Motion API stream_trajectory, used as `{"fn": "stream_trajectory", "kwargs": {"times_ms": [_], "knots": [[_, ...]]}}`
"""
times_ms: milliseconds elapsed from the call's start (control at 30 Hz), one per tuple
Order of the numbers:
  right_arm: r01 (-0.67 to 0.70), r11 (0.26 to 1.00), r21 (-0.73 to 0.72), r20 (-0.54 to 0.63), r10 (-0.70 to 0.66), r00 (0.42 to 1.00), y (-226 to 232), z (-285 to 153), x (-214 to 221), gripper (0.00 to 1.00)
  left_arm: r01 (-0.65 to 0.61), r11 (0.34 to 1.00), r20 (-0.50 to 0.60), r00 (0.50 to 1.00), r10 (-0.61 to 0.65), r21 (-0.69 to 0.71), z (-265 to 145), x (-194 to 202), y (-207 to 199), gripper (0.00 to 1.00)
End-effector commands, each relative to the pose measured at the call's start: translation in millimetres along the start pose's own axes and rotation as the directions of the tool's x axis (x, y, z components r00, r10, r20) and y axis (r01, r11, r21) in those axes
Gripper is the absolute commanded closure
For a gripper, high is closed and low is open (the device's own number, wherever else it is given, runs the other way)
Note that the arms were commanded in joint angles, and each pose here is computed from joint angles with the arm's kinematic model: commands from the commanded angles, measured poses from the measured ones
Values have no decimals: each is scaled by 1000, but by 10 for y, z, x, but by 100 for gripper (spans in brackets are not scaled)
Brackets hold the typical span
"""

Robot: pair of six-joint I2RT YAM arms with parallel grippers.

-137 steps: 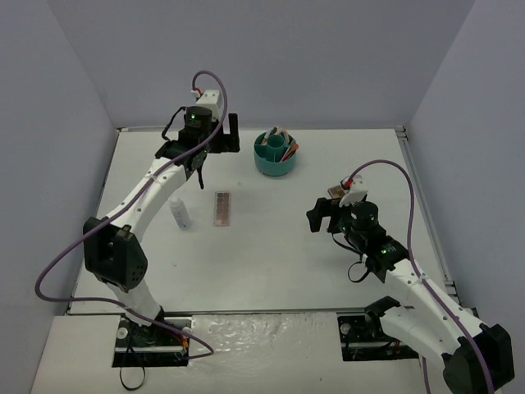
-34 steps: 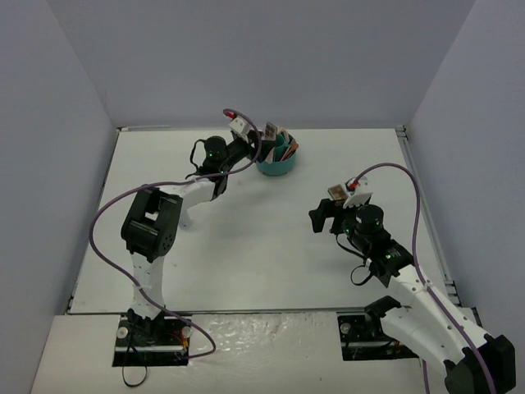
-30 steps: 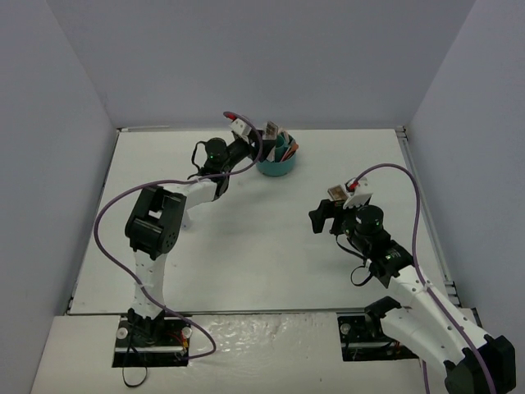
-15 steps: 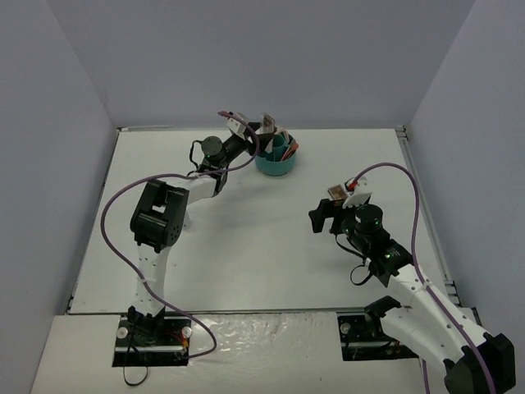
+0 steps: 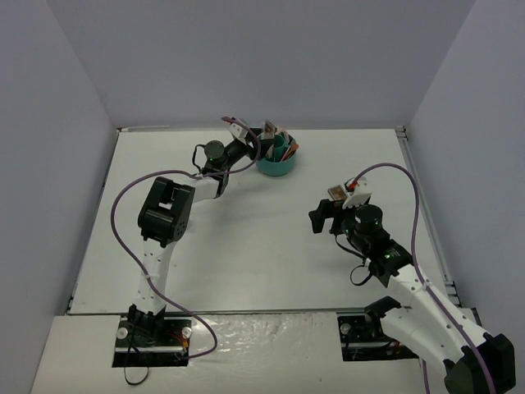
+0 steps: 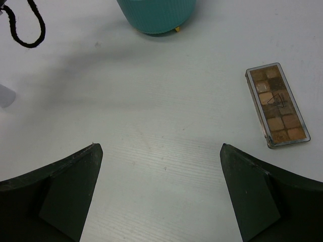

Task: Organize the makeup

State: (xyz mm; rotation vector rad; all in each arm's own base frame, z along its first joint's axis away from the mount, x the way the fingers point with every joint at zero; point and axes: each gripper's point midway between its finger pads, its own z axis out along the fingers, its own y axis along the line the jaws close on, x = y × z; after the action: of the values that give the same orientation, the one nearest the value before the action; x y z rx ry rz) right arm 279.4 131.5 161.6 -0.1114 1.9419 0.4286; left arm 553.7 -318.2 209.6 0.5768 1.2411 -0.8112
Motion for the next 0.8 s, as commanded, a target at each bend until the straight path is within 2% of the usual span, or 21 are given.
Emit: {"fn": "stream_trajectory", "kwargs": {"times_ms": [0,33,100,767], "knots": [[10,1000,7,82,-10,997,-5,34,-232,0,-151,987,210,968,135,60,134,-862,-108,91],[11,1000,8,81,-12,997,-6,34,-229,0,-153,986,208,969,137,64,134,-851,-106,87],[11,1000,6,81,-12,997,-4,34,-229,0,-153,986,202,970,137,66,133,-811,-87,86],[12,1000,8,76,-12,997,-7,29,-220,0,-172,984,185,970,159,52,104,-589,47,79]]}}
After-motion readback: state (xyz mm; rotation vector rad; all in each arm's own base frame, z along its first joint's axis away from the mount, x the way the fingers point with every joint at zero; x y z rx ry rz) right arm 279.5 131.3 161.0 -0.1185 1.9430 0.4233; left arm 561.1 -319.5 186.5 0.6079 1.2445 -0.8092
